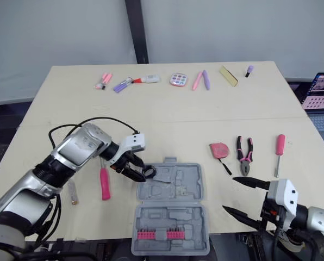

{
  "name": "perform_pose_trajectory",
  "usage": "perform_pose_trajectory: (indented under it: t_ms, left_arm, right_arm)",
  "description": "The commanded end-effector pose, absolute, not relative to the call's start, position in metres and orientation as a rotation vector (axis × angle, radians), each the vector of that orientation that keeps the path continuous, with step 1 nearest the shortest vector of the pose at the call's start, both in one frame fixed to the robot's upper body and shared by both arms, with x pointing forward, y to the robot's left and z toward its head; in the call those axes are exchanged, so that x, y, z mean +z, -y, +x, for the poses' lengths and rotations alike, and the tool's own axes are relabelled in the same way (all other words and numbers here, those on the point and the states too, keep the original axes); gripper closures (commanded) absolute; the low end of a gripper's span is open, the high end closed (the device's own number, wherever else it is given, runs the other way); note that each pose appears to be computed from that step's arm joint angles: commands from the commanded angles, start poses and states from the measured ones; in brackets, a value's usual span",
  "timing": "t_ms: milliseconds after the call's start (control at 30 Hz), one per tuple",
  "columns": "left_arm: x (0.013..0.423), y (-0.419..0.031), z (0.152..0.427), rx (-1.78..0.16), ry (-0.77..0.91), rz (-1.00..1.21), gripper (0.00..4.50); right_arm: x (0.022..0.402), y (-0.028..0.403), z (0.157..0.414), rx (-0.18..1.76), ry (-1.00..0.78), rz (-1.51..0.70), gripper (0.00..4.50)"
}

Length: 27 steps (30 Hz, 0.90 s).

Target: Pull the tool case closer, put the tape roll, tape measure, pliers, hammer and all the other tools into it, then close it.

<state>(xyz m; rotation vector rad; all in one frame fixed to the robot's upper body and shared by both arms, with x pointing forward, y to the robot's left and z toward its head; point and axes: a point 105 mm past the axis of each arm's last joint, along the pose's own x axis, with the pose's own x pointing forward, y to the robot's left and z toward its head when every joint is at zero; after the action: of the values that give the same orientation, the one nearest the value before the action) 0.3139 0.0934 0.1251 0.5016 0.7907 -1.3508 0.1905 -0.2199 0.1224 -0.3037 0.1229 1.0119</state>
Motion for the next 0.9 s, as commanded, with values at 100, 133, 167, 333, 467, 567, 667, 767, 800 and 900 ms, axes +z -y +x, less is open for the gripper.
perform_pose_trajectory:
  t_ms: [100, 133, 167, 333, 467, 567, 667, 767, 800, 900]
  left_arm:
    - [0.144, -0.099, 0.308, -1.344, -0.666, 0.425, 1.31]
    - [0.143, -0.101, 0.307, -1.338, -0.649, 0.414, 1.59]
    - [0.142, -0.103, 0.307, -1.327, -0.617, 0.41, 1.87]
    - [0.132, -0.109, 0.308, -1.28, -0.493, 0.438, 1.87]
    - [0.124, -0.106, 0.311, -1.25, -0.367, 0.437, 1.87]
    - [0.116, -0.105, 0.315, -1.214, -0.308, 0.453, 1.87]
    - [0.113, -0.099, 0.316, -1.208, -0.265, 0.439, 1.87]
    - [0.106, -0.099, 0.318, -1.196, -0.264, 0.447, 1.87]
    - [0.103, -0.099, 0.318, -1.192, -0.265, 0.449, 1.87]
    - [0.096, -0.1, 0.318, -1.181, -0.276, 0.452, 1.87]
  right_arm:
    - [0.13, 0.22, 0.19, 1.004, -0.091, -0.317, 0.0]
    - [0.13, 0.22, 0.19, 1.004, -0.091, -0.317, 0.0]
    - [0.13, 0.22, 0.19, 1.004, -0.091, -0.316, 0.0]
    - [0.131, 0.22, 0.191, 1.001, -0.09, -0.319, 0.0]
    - [0.132, 0.221, 0.191, 0.997, -0.088, -0.32, 0.0]
    - [0.132, 0.221, 0.192, 0.994, -0.088, -0.32, 0.0]
    - [0.132, 0.221, 0.192, 0.994, -0.087, -0.32, 0.0]
    - [0.133, 0.221, 0.192, 0.993, -0.086, -0.322, 0.0]
    - [0.133, 0.221, 0.193, 0.993, -0.086, -0.324, 0.0]
    - [0.134, 0.222, 0.193, 0.99, -0.087, -0.327, 0.0]
